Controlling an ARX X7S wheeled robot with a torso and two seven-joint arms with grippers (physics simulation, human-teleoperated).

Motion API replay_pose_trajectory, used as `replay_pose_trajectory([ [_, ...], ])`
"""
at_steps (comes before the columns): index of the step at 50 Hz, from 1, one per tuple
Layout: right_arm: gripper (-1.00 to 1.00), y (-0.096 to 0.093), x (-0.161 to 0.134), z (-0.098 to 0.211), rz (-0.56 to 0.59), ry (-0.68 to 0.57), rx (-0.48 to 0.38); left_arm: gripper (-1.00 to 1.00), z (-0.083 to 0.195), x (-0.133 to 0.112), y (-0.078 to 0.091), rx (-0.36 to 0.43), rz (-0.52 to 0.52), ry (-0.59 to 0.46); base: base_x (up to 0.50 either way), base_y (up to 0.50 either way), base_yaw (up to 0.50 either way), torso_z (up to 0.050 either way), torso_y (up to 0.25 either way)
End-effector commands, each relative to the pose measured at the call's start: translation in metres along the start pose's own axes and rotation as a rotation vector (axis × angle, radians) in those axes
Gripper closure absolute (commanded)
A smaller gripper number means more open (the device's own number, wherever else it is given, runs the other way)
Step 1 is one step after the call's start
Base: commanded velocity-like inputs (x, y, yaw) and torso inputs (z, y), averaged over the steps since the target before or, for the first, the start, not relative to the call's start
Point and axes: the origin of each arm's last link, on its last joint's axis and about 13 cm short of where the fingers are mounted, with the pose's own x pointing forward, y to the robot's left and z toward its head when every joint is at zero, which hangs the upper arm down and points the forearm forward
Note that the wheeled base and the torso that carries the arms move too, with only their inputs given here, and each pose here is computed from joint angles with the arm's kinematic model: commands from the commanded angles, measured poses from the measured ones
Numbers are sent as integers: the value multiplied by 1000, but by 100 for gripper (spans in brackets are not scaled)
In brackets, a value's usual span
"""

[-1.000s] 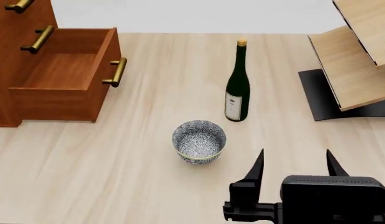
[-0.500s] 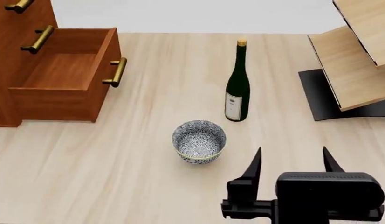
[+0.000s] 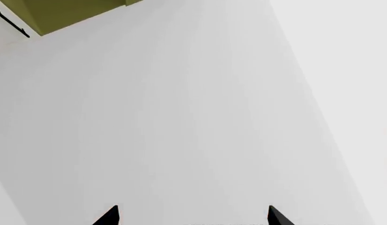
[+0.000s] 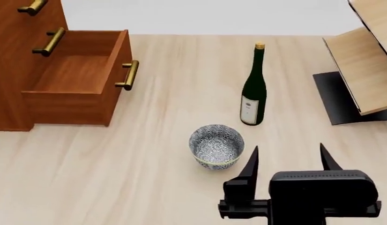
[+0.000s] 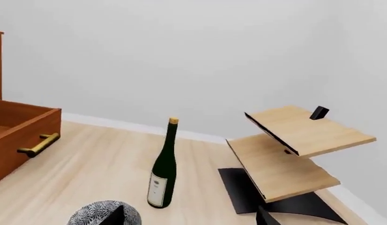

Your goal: Put the wine bottle in the bottom drawer of the cabinet.

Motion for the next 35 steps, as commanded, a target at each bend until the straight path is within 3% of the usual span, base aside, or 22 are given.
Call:
replay_pose_trajectory([
  [1, -100, 1, 0, -1, 6, -3, -5, -100, -2, -2, 3, 6, -8, 7, 94, 230, 0, 0, 0],
  [35, -100, 1, 1, 0, 15, -7, 2, -100, -3, -2, 1, 12, -21, 17, 136, 233, 0, 0, 0],
])
